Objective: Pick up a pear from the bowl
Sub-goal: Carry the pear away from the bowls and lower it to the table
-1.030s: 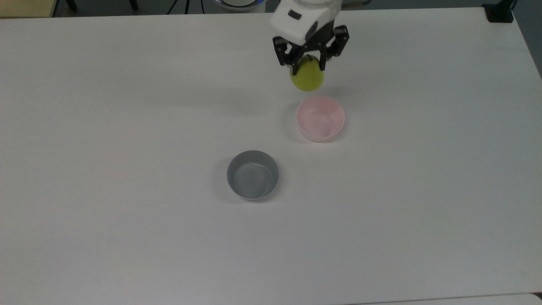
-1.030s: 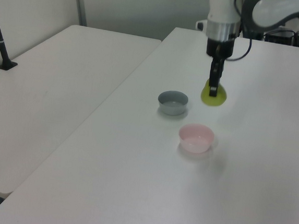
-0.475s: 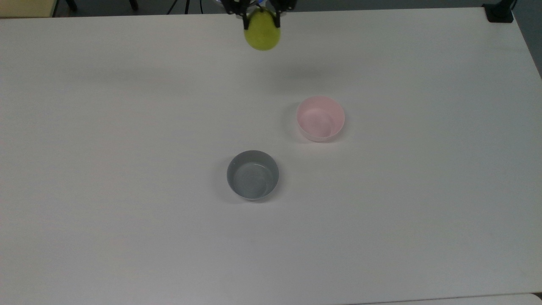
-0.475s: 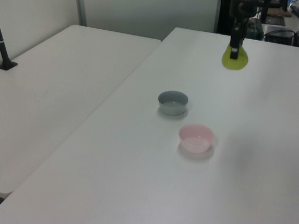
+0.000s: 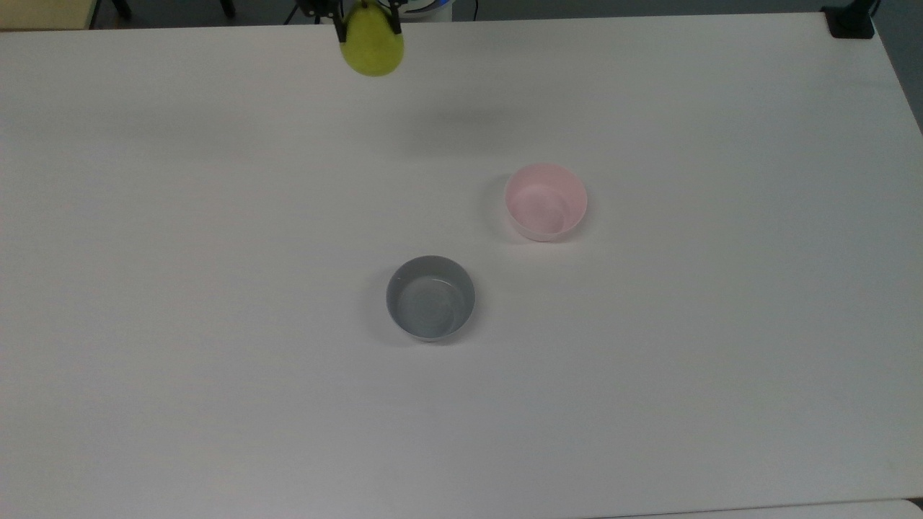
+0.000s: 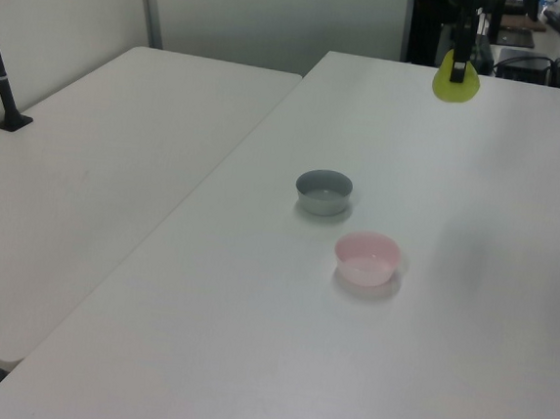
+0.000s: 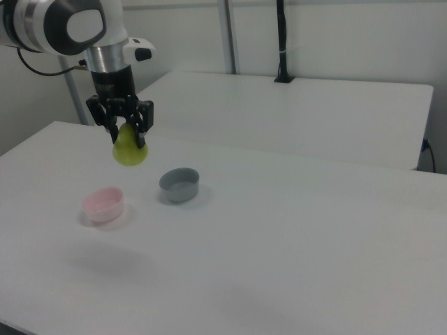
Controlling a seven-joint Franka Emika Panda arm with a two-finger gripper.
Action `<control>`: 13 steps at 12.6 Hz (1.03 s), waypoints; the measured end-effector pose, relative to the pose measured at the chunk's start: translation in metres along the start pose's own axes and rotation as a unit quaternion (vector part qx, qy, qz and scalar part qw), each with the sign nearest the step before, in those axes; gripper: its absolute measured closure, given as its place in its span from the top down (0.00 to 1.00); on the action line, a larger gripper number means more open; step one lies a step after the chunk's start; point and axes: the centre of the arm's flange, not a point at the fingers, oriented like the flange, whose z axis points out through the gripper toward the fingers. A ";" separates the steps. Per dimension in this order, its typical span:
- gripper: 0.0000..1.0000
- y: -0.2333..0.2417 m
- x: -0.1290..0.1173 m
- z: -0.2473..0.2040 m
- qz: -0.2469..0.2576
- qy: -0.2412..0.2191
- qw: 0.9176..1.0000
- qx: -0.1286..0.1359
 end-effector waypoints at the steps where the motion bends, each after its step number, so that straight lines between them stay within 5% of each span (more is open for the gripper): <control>1: 0.59 0.012 -0.001 -0.002 -0.011 0.011 1.000 0.006; 6: 0.59 0.074 -0.012 -0.001 -0.035 0.045 0.998 0.035; 13: 0.59 0.112 0.018 0.081 -0.008 0.049 0.999 0.020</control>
